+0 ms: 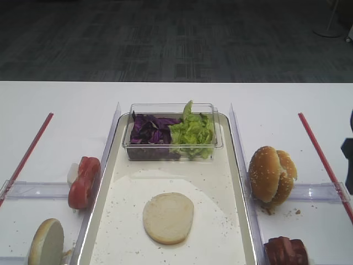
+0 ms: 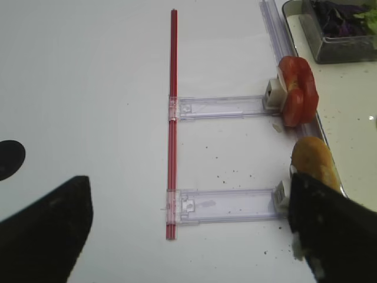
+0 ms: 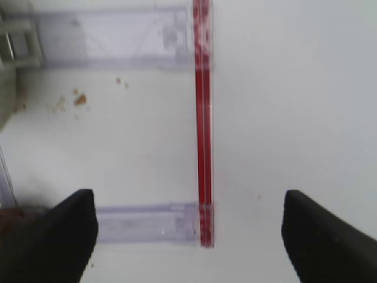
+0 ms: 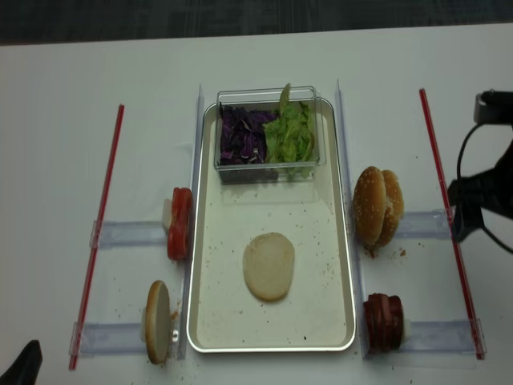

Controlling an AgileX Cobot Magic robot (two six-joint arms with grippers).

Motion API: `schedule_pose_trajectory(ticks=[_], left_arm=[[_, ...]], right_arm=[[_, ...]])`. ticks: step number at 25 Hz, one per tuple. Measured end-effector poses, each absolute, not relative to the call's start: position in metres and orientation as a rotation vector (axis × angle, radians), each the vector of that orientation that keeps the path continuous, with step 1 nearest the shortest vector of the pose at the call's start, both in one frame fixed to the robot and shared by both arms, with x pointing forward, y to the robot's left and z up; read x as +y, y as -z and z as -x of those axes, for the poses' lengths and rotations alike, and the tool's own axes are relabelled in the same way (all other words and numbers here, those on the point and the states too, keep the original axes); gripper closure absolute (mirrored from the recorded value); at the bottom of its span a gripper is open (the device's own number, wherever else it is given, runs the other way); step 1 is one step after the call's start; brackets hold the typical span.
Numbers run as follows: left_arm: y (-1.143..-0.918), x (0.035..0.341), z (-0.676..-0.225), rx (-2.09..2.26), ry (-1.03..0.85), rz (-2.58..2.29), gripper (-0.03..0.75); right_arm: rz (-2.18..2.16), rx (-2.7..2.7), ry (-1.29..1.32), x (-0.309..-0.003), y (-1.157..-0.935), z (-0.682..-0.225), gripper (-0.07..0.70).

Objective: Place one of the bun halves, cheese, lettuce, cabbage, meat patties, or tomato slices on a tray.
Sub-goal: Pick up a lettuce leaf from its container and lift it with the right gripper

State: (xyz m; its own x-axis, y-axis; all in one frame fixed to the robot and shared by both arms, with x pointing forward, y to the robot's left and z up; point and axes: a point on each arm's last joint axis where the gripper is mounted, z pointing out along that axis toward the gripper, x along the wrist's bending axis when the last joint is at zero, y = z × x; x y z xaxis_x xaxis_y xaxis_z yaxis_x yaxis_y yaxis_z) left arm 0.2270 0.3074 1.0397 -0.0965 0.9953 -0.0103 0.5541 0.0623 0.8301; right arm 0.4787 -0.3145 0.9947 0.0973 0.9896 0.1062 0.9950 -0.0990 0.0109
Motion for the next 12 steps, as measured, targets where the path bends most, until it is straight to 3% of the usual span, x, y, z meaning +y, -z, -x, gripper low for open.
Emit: schedule_pose_trajectory(ticks=[12], left_arm=[[-1.040,0.307,-0.227,1.722,-0.908,-1.555,0.097]], right_arm=[[2.286,-2.115,0.127,-0.334,-0.984,-0.637,-0.017]])
